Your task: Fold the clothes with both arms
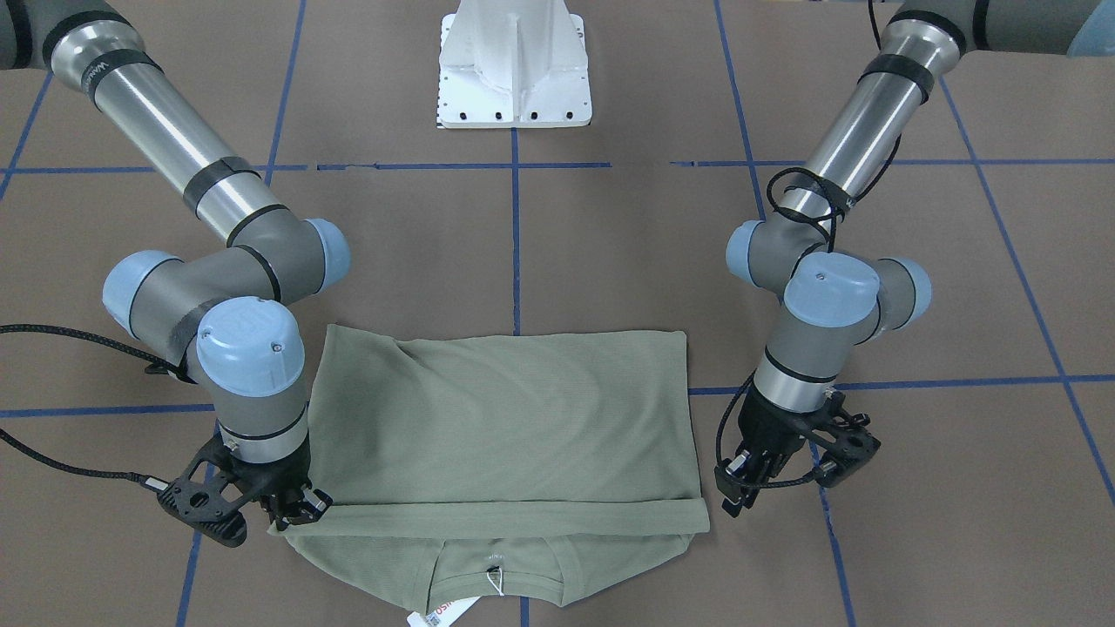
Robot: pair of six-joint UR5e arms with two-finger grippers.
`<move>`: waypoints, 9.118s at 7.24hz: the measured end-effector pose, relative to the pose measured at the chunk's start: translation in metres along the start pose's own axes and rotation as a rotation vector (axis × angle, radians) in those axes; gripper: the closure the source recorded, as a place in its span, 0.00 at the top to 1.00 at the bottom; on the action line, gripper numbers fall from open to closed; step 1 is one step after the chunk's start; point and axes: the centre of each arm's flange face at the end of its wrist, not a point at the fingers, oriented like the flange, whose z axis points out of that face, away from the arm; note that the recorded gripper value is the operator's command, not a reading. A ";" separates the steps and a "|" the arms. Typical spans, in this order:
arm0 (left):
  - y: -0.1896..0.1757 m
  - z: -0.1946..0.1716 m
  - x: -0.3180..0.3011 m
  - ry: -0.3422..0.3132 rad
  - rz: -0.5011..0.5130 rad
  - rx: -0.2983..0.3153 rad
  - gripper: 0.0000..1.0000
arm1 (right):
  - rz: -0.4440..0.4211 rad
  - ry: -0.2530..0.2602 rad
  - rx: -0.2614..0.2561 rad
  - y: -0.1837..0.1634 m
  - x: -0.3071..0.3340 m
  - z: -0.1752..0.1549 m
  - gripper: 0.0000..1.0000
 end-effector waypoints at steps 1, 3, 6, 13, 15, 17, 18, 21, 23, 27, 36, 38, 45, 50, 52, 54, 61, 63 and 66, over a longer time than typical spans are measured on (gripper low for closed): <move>0.000 -0.001 0.001 0.002 0.000 0.000 0.70 | -0.001 0.004 -0.002 0.001 0.002 0.003 0.00; -0.001 -0.003 0.004 0.009 0.000 0.001 0.70 | -0.014 0.013 -0.002 0.002 0.008 0.007 1.00; -0.001 -0.009 0.009 0.026 -0.001 0.002 0.70 | -0.096 -0.039 0.018 -0.010 0.012 -0.003 1.00; 0.000 -0.024 0.016 0.058 0.006 -0.006 0.69 | 0.062 -0.209 -0.095 0.171 0.126 -0.070 0.88; 0.000 -0.023 0.011 0.052 0.006 -0.007 0.69 | 0.058 -0.209 -0.075 0.195 0.124 -0.067 0.35; 0.000 -0.024 0.011 0.056 0.006 -0.008 0.69 | 0.053 -0.189 -0.069 0.198 0.129 -0.058 0.00; 0.000 -0.025 0.011 0.057 0.006 -0.008 0.69 | 0.052 -0.193 -0.072 0.199 0.132 -0.055 0.00; 0.000 -0.026 0.012 0.059 0.006 -0.008 0.69 | 0.048 -0.269 -0.116 0.200 0.153 -0.067 0.00; 0.001 -0.028 0.014 0.064 0.006 -0.008 0.69 | 0.049 -0.284 -0.143 0.203 0.181 -0.085 0.00; 0.033 -0.069 0.018 0.144 0.028 -0.106 0.69 | 0.051 -0.245 -0.383 0.267 0.291 -0.174 0.00; 0.248 -0.157 0.019 0.139 -0.104 -0.451 0.69 | 0.003 -0.131 -0.656 0.445 0.334 -0.242 1.00; 0.301 -0.154 0.003 0.053 -0.124 -0.496 0.68 | 0.127 -0.167 -0.542 0.375 0.316 -0.225 1.00; 0.327 -0.137 0.002 0.005 -0.107 -0.441 0.00 | 0.157 -0.176 -0.401 0.287 0.308 -0.182 1.00; 0.236 -0.115 0.034 0.070 0.040 -0.243 0.00 | 0.157 -0.173 -0.400 0.288 0.308 -0.180 1.00; 0.140 -0.073 0.082 0.059 0.055 -0.102 0.00 | 0.164 -0.184 -0.389 0.284 0.306 -0.182 1.00; 0.082 -0.027 0.109 0.074 0.037 -0.034 0.23 | 0.175 -0.217 -0.384 0.280 0.293 -0.188 1.00; 0.080 -0.121 0.051 0.250 0.066 -0.219 0.64 | -0.040 -0.280 -0.373 0.328 0.170 -0.181 0.79; 0.086 -0.135 0.036 0.259 0.071 -0.241 0.64 | -0.365 -0.189 -0.343 0.360 0.116 -0.207 0.71; 0.088 -0.136 0.034 0.258 0.070 -0.245 0.65 | -0.855 -0.148 -0.311 0.370 0.100 -0.196 0.64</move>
